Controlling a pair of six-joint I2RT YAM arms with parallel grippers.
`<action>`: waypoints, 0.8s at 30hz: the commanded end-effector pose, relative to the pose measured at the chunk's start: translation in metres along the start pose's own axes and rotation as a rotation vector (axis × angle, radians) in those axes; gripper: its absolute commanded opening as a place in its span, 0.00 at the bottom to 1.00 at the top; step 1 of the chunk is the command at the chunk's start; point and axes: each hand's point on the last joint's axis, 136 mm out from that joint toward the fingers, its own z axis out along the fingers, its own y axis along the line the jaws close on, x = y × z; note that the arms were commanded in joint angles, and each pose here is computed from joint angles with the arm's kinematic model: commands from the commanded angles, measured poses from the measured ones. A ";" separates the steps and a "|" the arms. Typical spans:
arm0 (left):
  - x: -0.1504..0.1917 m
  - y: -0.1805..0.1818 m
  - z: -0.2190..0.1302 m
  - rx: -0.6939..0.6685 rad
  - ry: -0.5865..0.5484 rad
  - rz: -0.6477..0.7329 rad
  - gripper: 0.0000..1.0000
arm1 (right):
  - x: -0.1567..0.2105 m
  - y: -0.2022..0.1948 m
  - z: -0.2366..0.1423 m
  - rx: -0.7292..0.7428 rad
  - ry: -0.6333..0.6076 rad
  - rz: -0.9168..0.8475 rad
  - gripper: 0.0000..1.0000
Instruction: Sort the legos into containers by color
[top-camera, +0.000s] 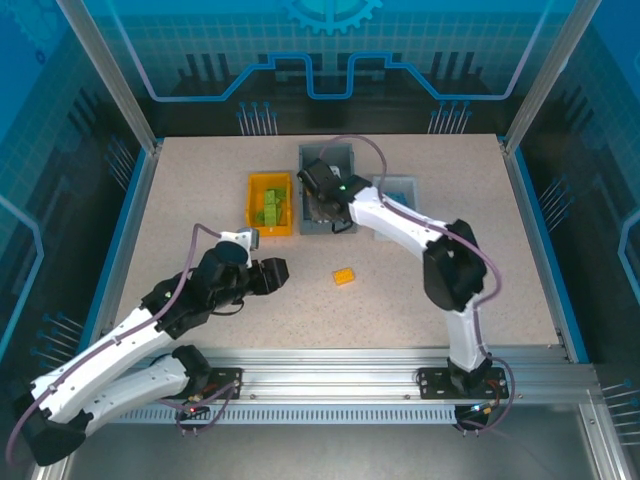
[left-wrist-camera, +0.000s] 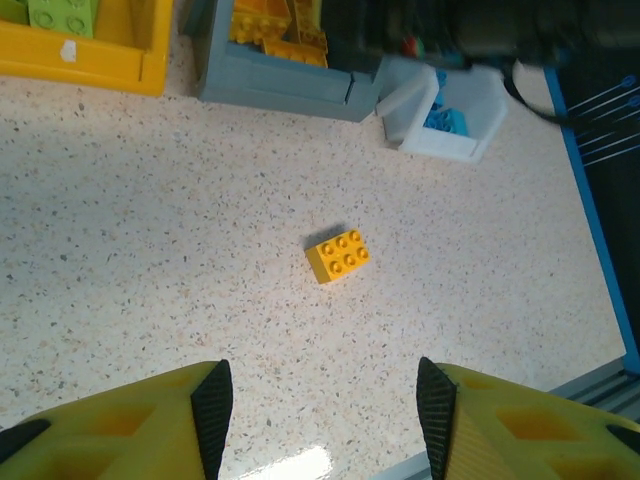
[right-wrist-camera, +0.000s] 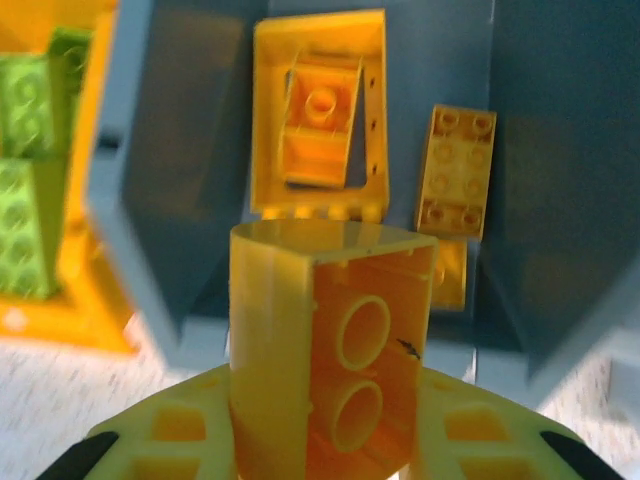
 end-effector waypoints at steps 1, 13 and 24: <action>-0.003 -0.011 0.002 0.041 -0.001 -0.007 0.55 | -0.015 -0.023 0.009 0.102 0.038 -0.004 0.31; 0.004 -0.009 0.011 0.031 0.034 0.007 0.57 | -0.049 -0.021 0.062 0.101 0.077 -0.031 0.60; 0.028 0.003 0.045 -0.003 0.120 0.052 0.56 | -0.083 0.019 -0.031 -0.054 -0.100 -0.004 0.37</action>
